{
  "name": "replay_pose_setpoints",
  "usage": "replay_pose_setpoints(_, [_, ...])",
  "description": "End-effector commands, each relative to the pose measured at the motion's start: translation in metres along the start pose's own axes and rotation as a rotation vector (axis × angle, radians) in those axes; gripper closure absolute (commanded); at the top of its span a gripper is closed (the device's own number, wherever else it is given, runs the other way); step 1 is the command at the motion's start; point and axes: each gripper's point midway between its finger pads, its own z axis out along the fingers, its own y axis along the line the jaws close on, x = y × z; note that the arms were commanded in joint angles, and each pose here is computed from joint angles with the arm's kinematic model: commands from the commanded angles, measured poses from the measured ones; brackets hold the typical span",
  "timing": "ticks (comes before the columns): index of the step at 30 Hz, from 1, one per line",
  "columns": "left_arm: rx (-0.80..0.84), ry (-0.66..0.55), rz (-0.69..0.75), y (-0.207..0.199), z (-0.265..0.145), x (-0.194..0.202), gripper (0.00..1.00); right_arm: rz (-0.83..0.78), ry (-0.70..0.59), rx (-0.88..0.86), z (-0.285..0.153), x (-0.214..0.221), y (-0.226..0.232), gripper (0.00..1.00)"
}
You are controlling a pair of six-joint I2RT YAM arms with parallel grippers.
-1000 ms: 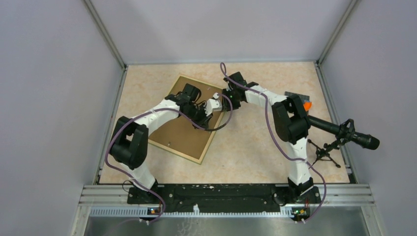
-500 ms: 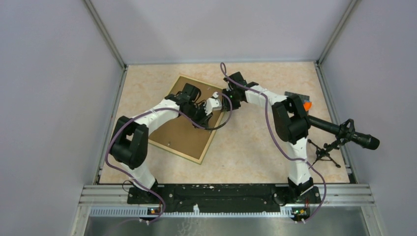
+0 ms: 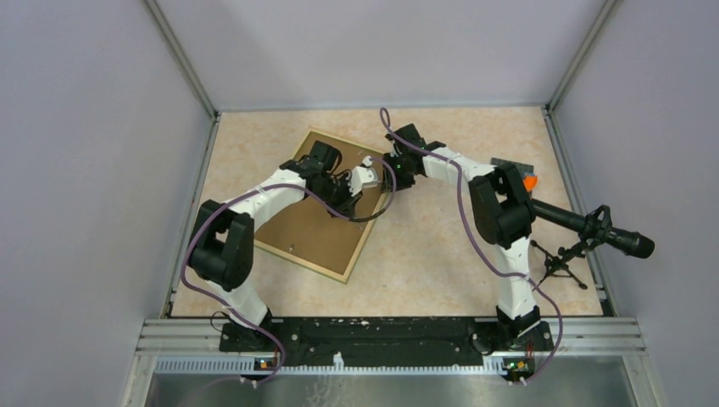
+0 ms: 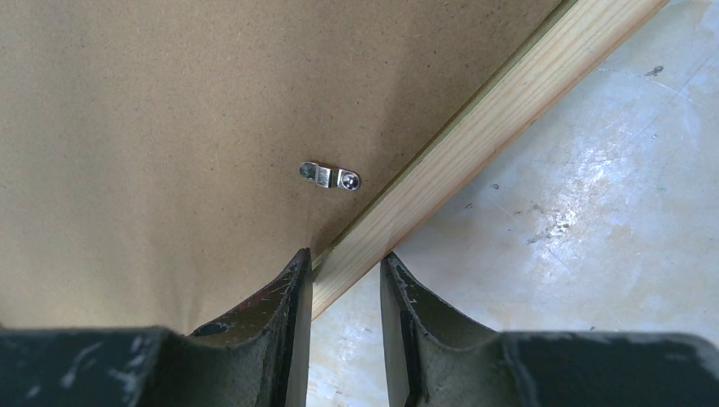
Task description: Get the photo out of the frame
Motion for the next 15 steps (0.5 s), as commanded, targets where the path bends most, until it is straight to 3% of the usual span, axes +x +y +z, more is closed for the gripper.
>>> replay_pose_setpoints(1, [-0.010,0.066,0.049,0.001,-0.010,0.015,1.00,-0.026,0.184,0.082,0.011,0.054,-0.031,1.00])
replay_pose_setpoints(8, [-0.002,0.085,0.050,-0.004,-0.015,0.022,1.00,-0.030,0.177,0.091,0.011,0.050,-0.036,1.00])
replay_pose_setpoints(15, [-0.058,-0.008,-0.111,0.027,-0.041,0.003,1.00,-0.029,0.176,0.127,0.006,0.048,-0.057,1.00])
